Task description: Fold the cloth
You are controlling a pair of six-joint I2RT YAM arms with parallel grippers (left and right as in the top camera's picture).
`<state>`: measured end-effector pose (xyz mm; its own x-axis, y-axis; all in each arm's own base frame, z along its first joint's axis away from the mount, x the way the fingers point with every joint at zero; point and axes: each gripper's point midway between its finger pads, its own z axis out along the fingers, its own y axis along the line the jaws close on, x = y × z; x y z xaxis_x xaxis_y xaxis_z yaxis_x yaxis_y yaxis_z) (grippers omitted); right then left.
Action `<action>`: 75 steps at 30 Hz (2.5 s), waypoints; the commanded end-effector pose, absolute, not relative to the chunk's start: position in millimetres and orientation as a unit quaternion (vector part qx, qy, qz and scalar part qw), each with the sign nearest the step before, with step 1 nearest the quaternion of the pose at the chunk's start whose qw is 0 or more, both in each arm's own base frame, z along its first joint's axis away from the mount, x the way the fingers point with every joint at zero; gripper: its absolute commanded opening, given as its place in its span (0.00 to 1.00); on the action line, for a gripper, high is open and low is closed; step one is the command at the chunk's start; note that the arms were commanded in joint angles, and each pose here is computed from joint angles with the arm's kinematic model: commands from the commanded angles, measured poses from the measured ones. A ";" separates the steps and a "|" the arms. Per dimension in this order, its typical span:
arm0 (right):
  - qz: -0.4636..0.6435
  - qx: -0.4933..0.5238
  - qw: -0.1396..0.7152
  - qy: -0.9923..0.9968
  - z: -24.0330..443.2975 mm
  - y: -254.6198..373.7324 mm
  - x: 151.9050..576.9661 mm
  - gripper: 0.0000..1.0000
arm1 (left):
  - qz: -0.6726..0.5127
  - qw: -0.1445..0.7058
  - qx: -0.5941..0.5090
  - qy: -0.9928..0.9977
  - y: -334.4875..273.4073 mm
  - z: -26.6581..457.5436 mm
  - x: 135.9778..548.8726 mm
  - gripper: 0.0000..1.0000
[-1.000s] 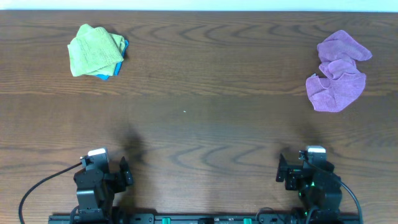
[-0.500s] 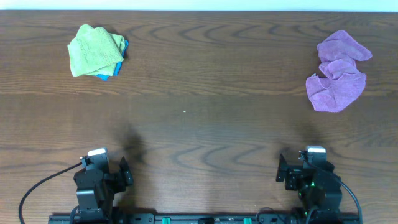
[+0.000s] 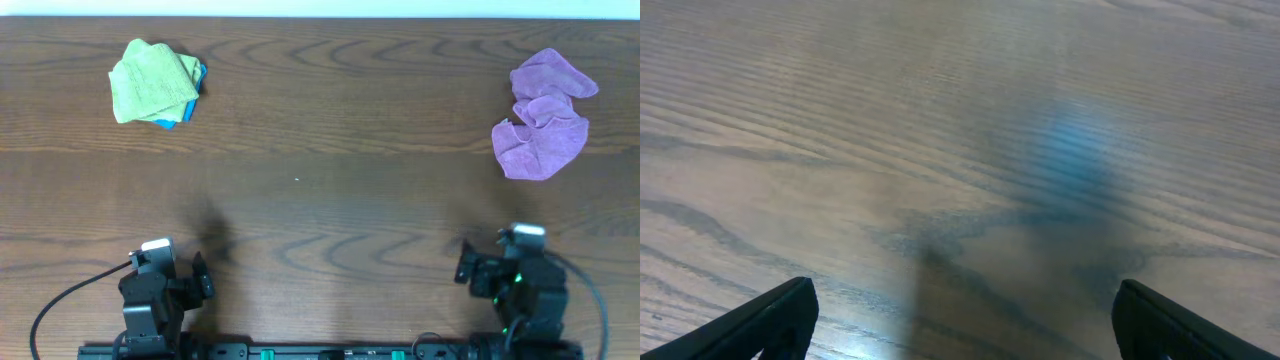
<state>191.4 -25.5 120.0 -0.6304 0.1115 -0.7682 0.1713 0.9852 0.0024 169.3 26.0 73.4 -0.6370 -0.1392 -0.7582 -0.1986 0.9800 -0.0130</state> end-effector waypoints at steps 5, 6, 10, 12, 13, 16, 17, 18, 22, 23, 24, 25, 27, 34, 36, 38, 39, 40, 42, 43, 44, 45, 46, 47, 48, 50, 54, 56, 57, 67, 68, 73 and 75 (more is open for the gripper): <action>-0.054 0.160 0.401 0.901 176.5 -53.2 211.7 0.99 | 0.040 0.410 -0.098 0.906 27.7 69.4 166.6 0.95; -0.056 0.165 0.396 0.902 181.7 -56.2 214.3 0.99 | 0.040 0.410 -0.098 0.906 27.7 69.4 166.6 0.95; -0.064 0.187 0.376 0.905 205.5 -69.3 227.3 0.99 | 0.041 0.410 -0.098 0.906 27.8 69.4 166.6 0.95; -0.066 0.198 0.366 0.907 215.2 -75.1 232.6 0.99 | 0.041 0.410 -0.098 0.906 27.8 69.4 166.6 0.95; -0.068 0.208 0.358 0.908 221.8 -80.0 237.0 0.99 | 0.040 0.410 -0.098 0.906 27.7 69.4 166.6 0.95; -0.067 0.232 0.337 0.910 232.1 -90.7 245.7 0.99 | 0.040 0.410 -0.098 0.906 27.7 69.4 166.6 0.95; -0.067 0.240 0.330 0.910 234.2 -94.3 248.6 0.99 | 0.040 0.410 -0.098 0.906 27.7 69.4 166.6 0.95; -0.067 0.248 0.320 0.912 236.2 -98.7 252.9 0.99 | 0.041 0.410 -0.098 0.906 27.8 69.4 166.6 0.95; -0.067 0.265 0.282 0.919 237.7 -114.7 270.2 0.99 | 0.040 0.410 -0.098 0.906 27.7 69.4 166.6 0.95; -0.067 0.270 0.272 0.921 236.5 -119.3 275.3 0.99 | 0.041 0.410 -0.098 0.906 27.8 69.4 166.6 0.95; -0.064 0.276 0.259 0.923 232.7 -126.2 284.3 0.99 | 0.041 0.410 -0.098 0.906 27.8 69.4 166.6 0.95; -0.062 0.279 0.254 0.924 230.4 -129.4 288.7 0.99 | 0.040 0.410 -0.098 0.906 27.7 69.4 166.6 0.95; -0.057 0.286 0.239 0.926 220.8 -138.6 302.4 0.99 | 0.040 0.410 -0.098 0.906 27.7 69.4 166.6 0.95; -0.037 0.291 0.172 0.940 167.2 -155.7 336.7 0.99 | 0.040 0.410 -0.098 0.906 27.7 69.4 166.6 0.95; -0.031 0.286 0.163 0.944 153.2 -157.3 344.3 0.99 | 0.041 0.410 -0.098 0.906 27.8 69.4 166.6 0.95; -0.030 0.287 0.152 0.945 139.5 -159.8 350.4 0.99 | 0.041 0.410 -0.098 0.906 27.8 69.4 166.6 0.95; -0.029 0.287 0.148 0.946 132.9 -160.6 353.0 0.99 | 0.041 0.410 -0.098 0.906 27.8 69.4 166.6 0.95; -0.028 0.286 0.146 0.947 127.2 -161.7 356.6 0.99 | 0.040 0.410 -0.098 0.906 27.7 69.4 166.6 0.95; -0.029 0.287 0.140 0.947 117.0 -164.4 361.0 0.99 | 0.040 0.410 -0.098 0.906 27.7 69.4 166.6 0.95; -0.029 0.287 0.138 0.947 112.5 -165.6 362.7 0.99 | 0.040 0.410 -0.098 0.906 27.7 69.4 166.6 0.95; -0.028 0.287 0.135 0.948 108.8 -166.0 363.6 0.99 | 0.040 0.410 -0.098 0.906 27.7 69.4 166.6 0.95; -0.027 0.284 0.126 0.950 103.5 -165.3 362.2 0.99 | 0.041 0.410 -0.098 0.906 27.8 69.4 166.6 0.95; -0.027 0.281 0.119 0.952 99.7 -165.0 361.4 0.99 | 0.040 0.410 -0.098 0.906 27.7 69.4 166.6 0.95; -0.028 0.271 0.115 0.955 96.5 -164.8 361.4 0.99 | 0.040 0.410 -0.098 0.906 27.7 69.4 166.6 0.95; -0.028 0.263 0.112 0.958 92.6 -165.0 362.5 0.99 | 0.041 0.410 -0.098 0.906 27.8 69.4 166.6 0.95; -0.030 0.254 0.113 0.960 86.6 -167.2 366.3 0.99 | 0.040 0.410 -0.098 0.906 27.7 69.4 166.6 0.95; -0.036 0.248 0.112 0.962 76.6 -172.0 371.1 0.99 | 0.041 0.410 -0.098 0.906 27.8 69.4 166.6 0.95; -0.037 0.244 0.111 0.963 72.2 -173.1 373.4 0.97 | 0.040 0.410 -0.098 0.906 27.7 69.4 166.6 0.95; -0.037 0.242 0.112 0.963 70.4 -173.8 374.7 0.95 | 0.040 0.410 -0.098 0.906 27.7 69.4 166.6 0.95; -0.036 0.219 0.102 0.970 40.9 -177.9 384.4 0.86 | 0.040 0.410 -0.098 0.906 27.7 69.4 166.6 0.95; -0.036 0.219 0.102 0.970 38.1 -178.2 385.3 0.85 | 0.040 0.410 -0.098 0.906 27.7 69.4 166.6 0.95; -0.029 0.220 0.099 0.970 24.9 -179.3 389.2 0.74 | 0.040 0.410 -0.098 0.906 27.7 69.4 166.6 0.95; -0.028 0.221 0.096 0.970 21.4 -179.2 388.8 0.56 | 0.040 0.410 -0.098 0.906 27.7 69.4 166.6 0.95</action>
<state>385.5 -172.7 23.8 -0.8868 0.4187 -0.1958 0.4299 0.9027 -0.0163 169.3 26.0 73.5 -0.6358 -0.1391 -0.7592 -0.1985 0.9800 -0.0133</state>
